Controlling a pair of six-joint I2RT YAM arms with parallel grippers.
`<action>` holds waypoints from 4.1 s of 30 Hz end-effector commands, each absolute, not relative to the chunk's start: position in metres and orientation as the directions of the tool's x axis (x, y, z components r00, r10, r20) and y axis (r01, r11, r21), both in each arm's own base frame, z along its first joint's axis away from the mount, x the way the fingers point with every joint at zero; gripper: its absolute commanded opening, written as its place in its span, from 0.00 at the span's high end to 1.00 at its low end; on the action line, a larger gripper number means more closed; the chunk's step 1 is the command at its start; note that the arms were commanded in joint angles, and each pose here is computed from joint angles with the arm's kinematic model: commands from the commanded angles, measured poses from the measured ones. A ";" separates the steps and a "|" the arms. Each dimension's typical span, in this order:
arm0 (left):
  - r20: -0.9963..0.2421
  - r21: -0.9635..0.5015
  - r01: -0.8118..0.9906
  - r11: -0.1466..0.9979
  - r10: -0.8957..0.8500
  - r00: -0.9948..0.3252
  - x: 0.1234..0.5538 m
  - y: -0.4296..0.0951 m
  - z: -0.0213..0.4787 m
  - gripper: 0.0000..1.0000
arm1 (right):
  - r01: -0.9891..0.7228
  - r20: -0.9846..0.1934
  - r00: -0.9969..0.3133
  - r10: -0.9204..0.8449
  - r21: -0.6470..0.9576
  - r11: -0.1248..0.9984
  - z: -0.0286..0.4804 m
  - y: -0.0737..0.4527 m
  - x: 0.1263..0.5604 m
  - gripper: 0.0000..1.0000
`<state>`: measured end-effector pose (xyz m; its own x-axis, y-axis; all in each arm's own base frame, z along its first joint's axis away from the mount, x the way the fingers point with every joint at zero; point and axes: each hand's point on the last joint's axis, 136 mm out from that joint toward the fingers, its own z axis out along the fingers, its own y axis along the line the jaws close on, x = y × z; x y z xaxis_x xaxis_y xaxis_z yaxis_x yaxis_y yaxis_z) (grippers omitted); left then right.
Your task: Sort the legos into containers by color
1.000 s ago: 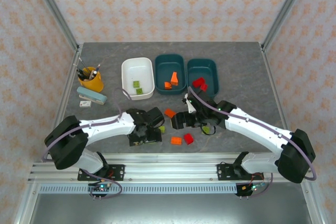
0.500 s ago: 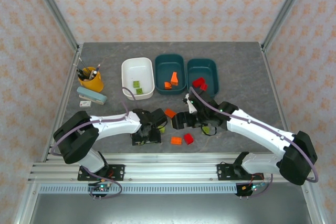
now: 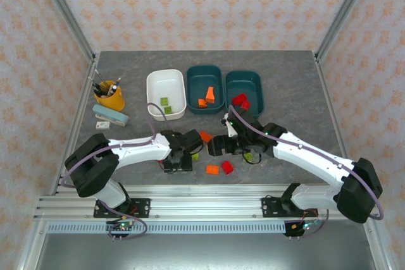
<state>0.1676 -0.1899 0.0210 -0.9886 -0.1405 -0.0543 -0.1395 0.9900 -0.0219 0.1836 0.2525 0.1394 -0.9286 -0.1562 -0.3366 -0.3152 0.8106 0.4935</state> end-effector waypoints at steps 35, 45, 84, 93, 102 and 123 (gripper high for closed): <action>-0.125 -0.192 -0.010 0.981 -0.035 -0.992 0.252 -0.251 0.092 0.06 | -0.095 -0.419 -0.895 0.151 0.511 0.854 0.179 0.211 0.238 0.15; -0.075 -0.089 0.022 0.996 0.015 -0.997 0.268 -0.279 0.054 0.04 | -0.051 -0.417 -0.887 0.199 0.516 0.855 0.174 0.197 0.227 0.14; -0.040 0.077 -0.011 0.997 -0.008 -0.999 0.254 -0.273 0.015 0.43 | -0.030 -0.431 -0.872 0.232 0.521 0.853 0.172 0.172 0.204 0.13; -0.114 0.067 0.017 0.998 0.025 -0.993 0.267 -0.275 0.059 0.42 | -0.033 -0.437 -0.868 0.235 0.523 0.851 0.173 0.173 0.206 0.13; -0.170 0.039 -0.018 0.999 -0.011 -0.985 0.285 -0.260 0.096 0.42 | -0.046 -0.442 -0.868 0.226 0.525 0.850 0.177 0.177 0.209 0.13; -0.281 -0.013 -0.283 0.959 -0.275 -0.919 0.453 -0.109 0.132 0.42 | -0.138 -0.457 -0.857 0.240 0.650 0.747 0.217 0.271 0.301 0.13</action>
<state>0.4373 -0.1203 0.1530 -0.8968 -0.3167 -0.3089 -0.3111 0.9479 -0.0685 0.2725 0.2481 0.1829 -0.8961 0.1827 -0.4046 -0.0944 0.8121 0.5759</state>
